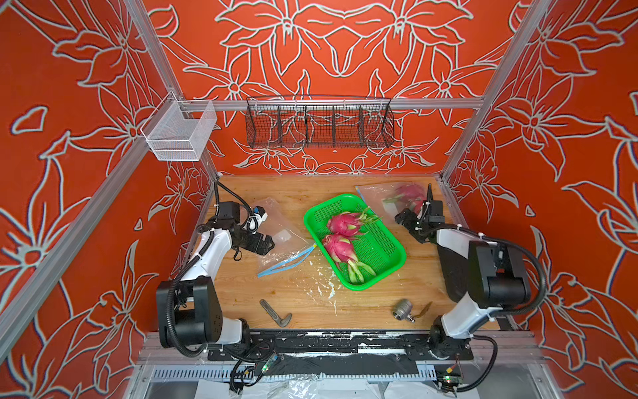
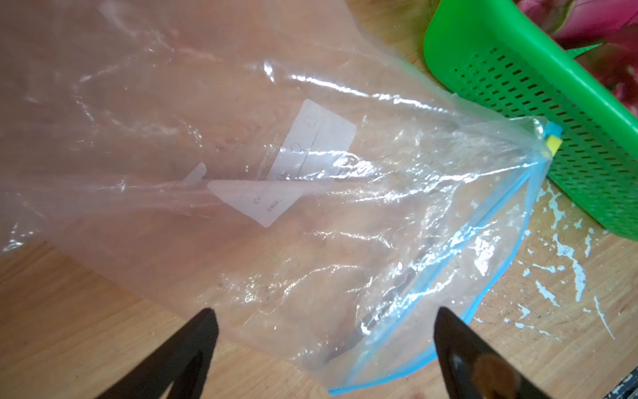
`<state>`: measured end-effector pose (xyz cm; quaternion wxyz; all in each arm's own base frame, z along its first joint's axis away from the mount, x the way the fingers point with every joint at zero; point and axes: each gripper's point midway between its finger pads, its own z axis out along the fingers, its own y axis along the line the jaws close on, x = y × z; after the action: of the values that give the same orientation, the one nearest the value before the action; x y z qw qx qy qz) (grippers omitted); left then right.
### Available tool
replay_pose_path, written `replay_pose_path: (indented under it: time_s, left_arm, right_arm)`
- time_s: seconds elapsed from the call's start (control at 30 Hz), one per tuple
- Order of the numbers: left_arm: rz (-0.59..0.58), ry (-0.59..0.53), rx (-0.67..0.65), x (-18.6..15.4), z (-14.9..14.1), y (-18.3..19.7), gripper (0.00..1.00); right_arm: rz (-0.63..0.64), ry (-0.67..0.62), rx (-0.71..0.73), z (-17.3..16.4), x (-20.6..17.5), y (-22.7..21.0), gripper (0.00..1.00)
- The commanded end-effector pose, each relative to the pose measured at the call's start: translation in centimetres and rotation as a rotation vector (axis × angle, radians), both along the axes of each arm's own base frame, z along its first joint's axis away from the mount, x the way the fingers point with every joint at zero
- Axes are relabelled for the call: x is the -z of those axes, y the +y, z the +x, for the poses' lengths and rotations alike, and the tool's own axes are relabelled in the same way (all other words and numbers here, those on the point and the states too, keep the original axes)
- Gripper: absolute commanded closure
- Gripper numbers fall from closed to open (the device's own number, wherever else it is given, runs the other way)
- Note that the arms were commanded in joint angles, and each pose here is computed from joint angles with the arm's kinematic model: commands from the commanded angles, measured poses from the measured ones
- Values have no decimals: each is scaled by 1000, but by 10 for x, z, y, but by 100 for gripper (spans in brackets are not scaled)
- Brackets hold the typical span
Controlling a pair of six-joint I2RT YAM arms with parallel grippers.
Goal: Open the zip-top bag and take out the dragon fruit
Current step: Pick up the zipper food storage bag at the center of the board.
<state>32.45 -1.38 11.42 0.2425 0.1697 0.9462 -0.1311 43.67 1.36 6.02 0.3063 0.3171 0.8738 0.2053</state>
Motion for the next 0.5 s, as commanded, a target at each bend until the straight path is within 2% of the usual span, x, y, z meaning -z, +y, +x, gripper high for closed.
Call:
replay_pose_path:
  time_s: [0.0, 0.13, 0.3, 0.37, 0.4, 0.47]
  left_arm:
    - [-10, -5, 27, -5, 4, -5, 3]
    - [-14, 5, 32, -3, 0, -7, 3]
    - [-8, 15, 55, 2, -5, -11, 3]
    - [-2, 14, 52, 3, -4, -9, 3]
    - [0, 14, 48, 3, -3, -9, 3]
    - [1, 13, 45, 3, -3, -9, 3]
  right_arm:
    - [132, -96, 37, 38, -10, 9, 3]
    - [213, -165, 56, 68, -7, 14, 4]
    - [252, -211, 72, 87, -13, 15, 13]
    - [256, -211, 85, 92, -12, 16, 21]
    - [264, -213, 91, 96, -11, 16, 28]
    - [285, -228, 105, 99, -11, 18, 49]
